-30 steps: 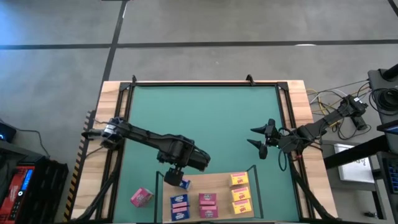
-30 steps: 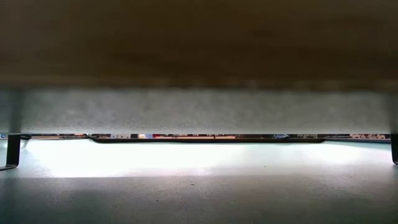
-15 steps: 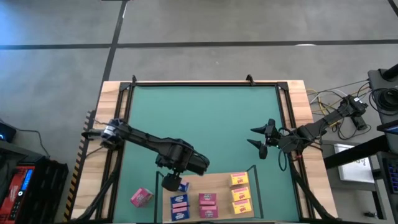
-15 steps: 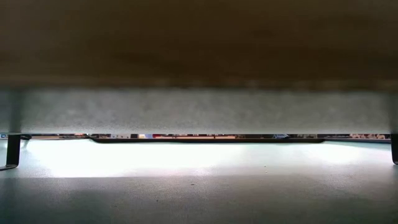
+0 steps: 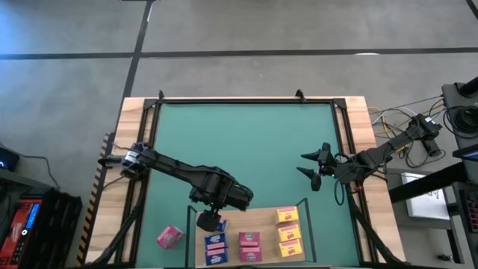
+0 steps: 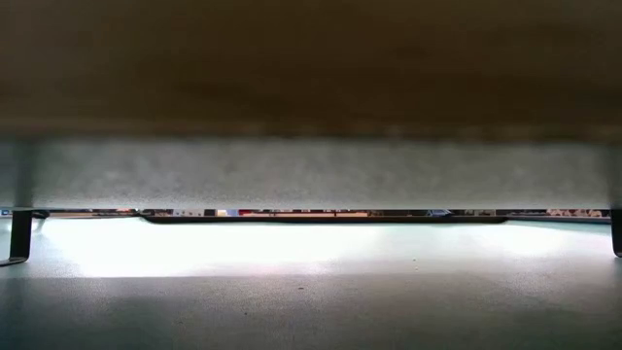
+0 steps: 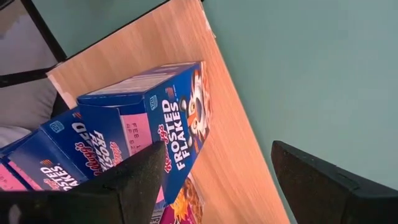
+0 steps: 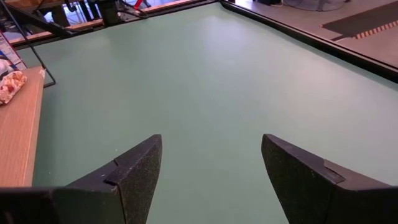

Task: Stack cereal on shelf
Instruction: Put the blue cereal box on the shelf aligned with the other blue cereal boxes, then put the violet cereal box on the shelf aligned with the other violet cereal boxes

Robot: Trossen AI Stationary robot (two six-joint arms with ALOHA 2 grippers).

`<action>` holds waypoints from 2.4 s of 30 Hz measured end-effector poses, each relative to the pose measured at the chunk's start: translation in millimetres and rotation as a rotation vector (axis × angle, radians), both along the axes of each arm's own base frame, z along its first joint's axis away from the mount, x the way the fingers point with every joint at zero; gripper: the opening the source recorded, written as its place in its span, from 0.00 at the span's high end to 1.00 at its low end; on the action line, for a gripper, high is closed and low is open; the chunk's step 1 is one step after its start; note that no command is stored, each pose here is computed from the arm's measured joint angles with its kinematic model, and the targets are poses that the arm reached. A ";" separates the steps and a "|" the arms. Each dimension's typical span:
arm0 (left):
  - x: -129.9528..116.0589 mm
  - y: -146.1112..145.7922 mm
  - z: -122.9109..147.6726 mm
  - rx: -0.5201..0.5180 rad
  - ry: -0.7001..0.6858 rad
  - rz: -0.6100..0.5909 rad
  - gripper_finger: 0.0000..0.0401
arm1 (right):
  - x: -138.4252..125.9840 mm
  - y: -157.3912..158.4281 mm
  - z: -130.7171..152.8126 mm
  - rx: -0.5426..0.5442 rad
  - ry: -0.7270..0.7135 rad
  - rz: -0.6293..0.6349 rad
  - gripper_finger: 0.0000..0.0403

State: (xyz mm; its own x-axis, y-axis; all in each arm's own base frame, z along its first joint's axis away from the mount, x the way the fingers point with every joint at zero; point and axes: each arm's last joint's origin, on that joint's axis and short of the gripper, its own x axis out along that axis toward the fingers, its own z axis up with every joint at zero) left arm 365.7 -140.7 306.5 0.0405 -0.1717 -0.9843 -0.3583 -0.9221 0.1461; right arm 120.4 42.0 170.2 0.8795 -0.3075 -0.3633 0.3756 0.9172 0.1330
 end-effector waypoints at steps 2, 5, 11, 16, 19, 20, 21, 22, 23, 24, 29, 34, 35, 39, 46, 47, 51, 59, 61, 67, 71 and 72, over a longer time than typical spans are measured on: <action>0.7 2.8 0.0 0.001 0.003 0.007 0.32 | 0.0 0.0 0.0 0.000 0.000 0.000 0.34; 1.5 11.0 -0.2 0.011 0.023 0.028 0.32 | 0.0 0.0 0.1 0.000 0.000 0.000 0.34; 0.4 13.8 -2.8 0.020 0.062 0.034 0.32 | 0.0 0.0 0.0 0.000 0.000 0.000 0.34; -1.9 13.4 -4.2 -0.005 0.104 0.031 0.32 | 0.0 0.0 0.0 0.000 0.000 0.000 0.34; -1.9 13.2 -5.1 -0.011 0.108 0.031 0.32 | 0.0 0.0 0.0 0.000 0.000 0.000 0.34; -1.7 13.1 -5.2 -0.012 0.106 0.031 0.32 | 0.0 0.0 0.0 0.000 0.000 0.000 0.34; -1.8 12.3 -5.1 -0.015 0.106 0.029 0.32 | 0.0 0.0 0.0 0.000 0.000 0.000 0.34; -1.9 11.9 -5.1 -0.021 0.107 0.028 0.32 | 0.0 0.0 0.1 0.000 0.000 0.000 0.34; -1.8 11.1 -5.1 -0.029 0.106 0.026 0.32 | 0.0 0.0 0.1 0.000 0.000 0.000 0.34; -1.6 10.3 -5.0 -0.040 0.104 0.024 0.32 | 0.0 0.0 0.1 0.000 -0.001 0.000 0.34; -0.7 7.8 -4.8 -0.065 0.096 0.019 0.32 | 0.0 0.0 0.1 0.000 0.000 0.000 0.34; 3.0 6.9 -4.5 -0.092 0.063 0.017 0.32 | 0.0 0.0 0.1 0.000 0.000 0.000 0.34; 3.6 7.5 -4.3 -0.094 0.058 0.019 0.32 | 0.0 0.0 0.0 0.000 0.000 0.000 0.34; 4.0 8.4 -3.8 -0.096 0.058 0.022 0.32 | 0.0 0.0 0.1 0.000 0.000 0.000 0.34; 3.5 15.7 0.7 -0.094 0.074 0.040 0.32 | 0.0 0.0 0.0 0.000 0.000 0.000 0.34; 3.8 17.8 1.4 -0.088 0.074 0.045 0.32 | 0.0 0.0 0.0 0.000 0.000 0.000 0.34; 3.6 23.5 1.4 -0.049 0.080 0.060 0.32 | 0.0 0.0 0.0 0.000 0.000 0.000 0.34; -9.6 31.0 14.5 0.063 0.028 0.069 0.32 | 0.0 0.0 0.1 0.000 -0.001 0.000 0.34; -20.0 35.2 18.7 0.073 0.028 0.071 0.32 | 0.0 0.0 0.0 0.000 0.000 0.000 0.34; -69.3 54.5 14.7 0.094 0.099 0.084 0.32 | 0.0 0.0 0.1 0.000 -0.001 0.000 0.34; -108.8 58.7 12.3 0.096 0.113 -0.042 0.32 | 0.0 0.0 0.1 0.000 0.000 0.000 0.34; -118.0 58.5 11.3 0.101 0.106 -0.113 0.32 | 0.0 0.0 0.0 0.000 0.000 0.000 0.34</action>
State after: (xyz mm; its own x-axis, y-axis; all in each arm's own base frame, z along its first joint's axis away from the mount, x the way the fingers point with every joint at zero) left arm 247.8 -82.2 317.9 -0.0788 -0.0692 -0.9945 -0.4477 -0.8889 0.0974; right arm 120.4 42.0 170.2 0.8794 -0.3075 -0.3633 0.3757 0.9172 0.1330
